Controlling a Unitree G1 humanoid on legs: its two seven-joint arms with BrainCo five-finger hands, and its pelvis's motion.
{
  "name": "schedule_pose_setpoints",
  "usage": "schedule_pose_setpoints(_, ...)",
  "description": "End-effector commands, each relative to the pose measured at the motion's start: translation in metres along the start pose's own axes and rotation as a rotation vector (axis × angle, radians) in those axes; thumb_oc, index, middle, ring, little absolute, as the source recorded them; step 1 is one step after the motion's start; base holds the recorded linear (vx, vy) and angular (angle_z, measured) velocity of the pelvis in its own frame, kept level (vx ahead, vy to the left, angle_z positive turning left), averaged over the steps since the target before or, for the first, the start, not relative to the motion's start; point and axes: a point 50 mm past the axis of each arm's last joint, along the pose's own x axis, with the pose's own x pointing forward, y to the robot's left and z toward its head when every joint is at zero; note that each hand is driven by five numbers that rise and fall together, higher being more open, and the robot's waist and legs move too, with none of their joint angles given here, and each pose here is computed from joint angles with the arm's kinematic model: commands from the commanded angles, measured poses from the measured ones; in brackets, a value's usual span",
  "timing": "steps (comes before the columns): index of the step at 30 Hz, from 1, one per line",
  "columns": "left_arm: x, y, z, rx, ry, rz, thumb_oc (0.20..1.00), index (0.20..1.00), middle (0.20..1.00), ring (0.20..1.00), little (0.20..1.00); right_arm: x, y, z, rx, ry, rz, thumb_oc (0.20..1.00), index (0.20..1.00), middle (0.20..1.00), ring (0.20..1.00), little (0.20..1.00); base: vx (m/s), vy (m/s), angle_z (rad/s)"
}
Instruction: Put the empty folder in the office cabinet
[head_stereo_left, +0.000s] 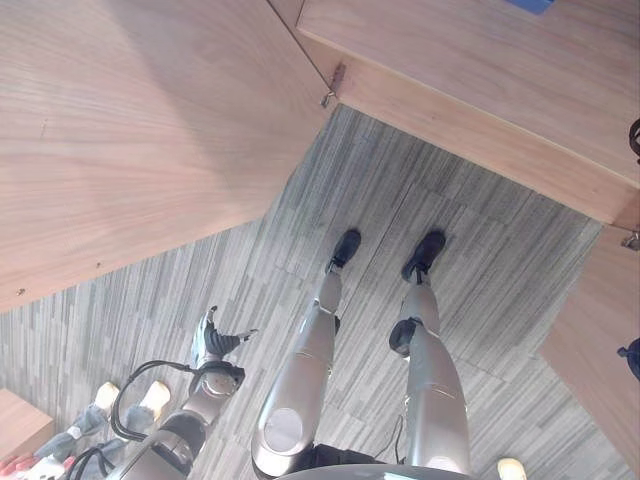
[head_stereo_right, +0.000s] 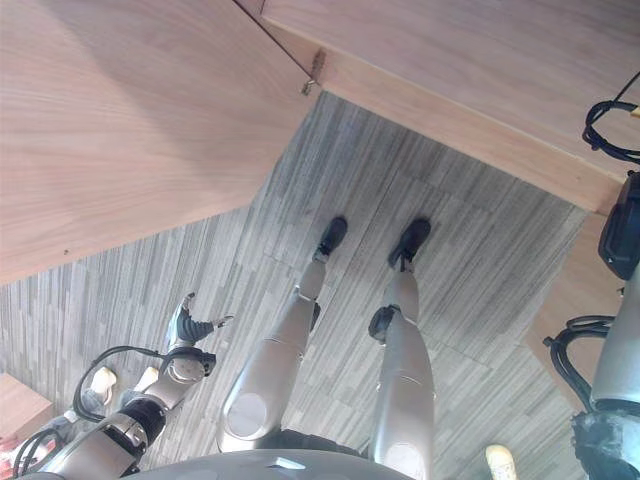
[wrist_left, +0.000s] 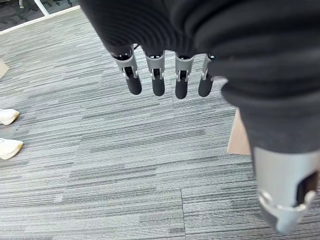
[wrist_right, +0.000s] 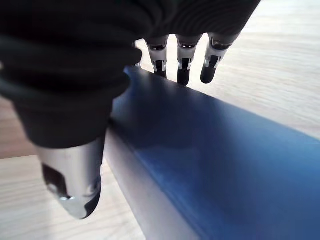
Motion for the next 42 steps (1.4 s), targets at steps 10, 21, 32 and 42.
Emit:
schedule_pose_setpoints(10,-0.006,0.038,-0.04,0.018,0.137,0.104,1.0,1.0,1.0,1.0,1.0,0.013,-0.025,0.005,-0.135,-0.025,-0.091,1.0,1.0,1.0,1.0,1.0,0.0,0.0,0.0)
schedule_pose_setpoints(21,0.025,0.045,0.011,0.006,0.075,0.101,1.0,1.0,1.0,1.0,1.0,0.018,-0.053,-0.016,-0.344,0.058,-0.201,1.0,1.0,1.0,1.0,1.0,0.0,0.016,0.01)
schedule_pose_setpoints(32,0.043,0.053,0.049,-0.158,0.091,0.183,1.0,1.0,1.0,1.0,1.0,-0.017,-0.354,-0.129,-0.617,0.407,-0.658,1.0,1.0,1.0,1.0,1.0,-0.04,0.031,-0.09)
schedule_pose_setpoints(42,0.027,0.073,-0.005,-0.219,0.222,0.199,1.0,1.0,1.0,1.0,1.0,-0.113,-0.529,-0.067,-0.931,0.615,-0.969,1.0,1.0,1.0,1.0,1.0,-0.05,0.056,-0.11)
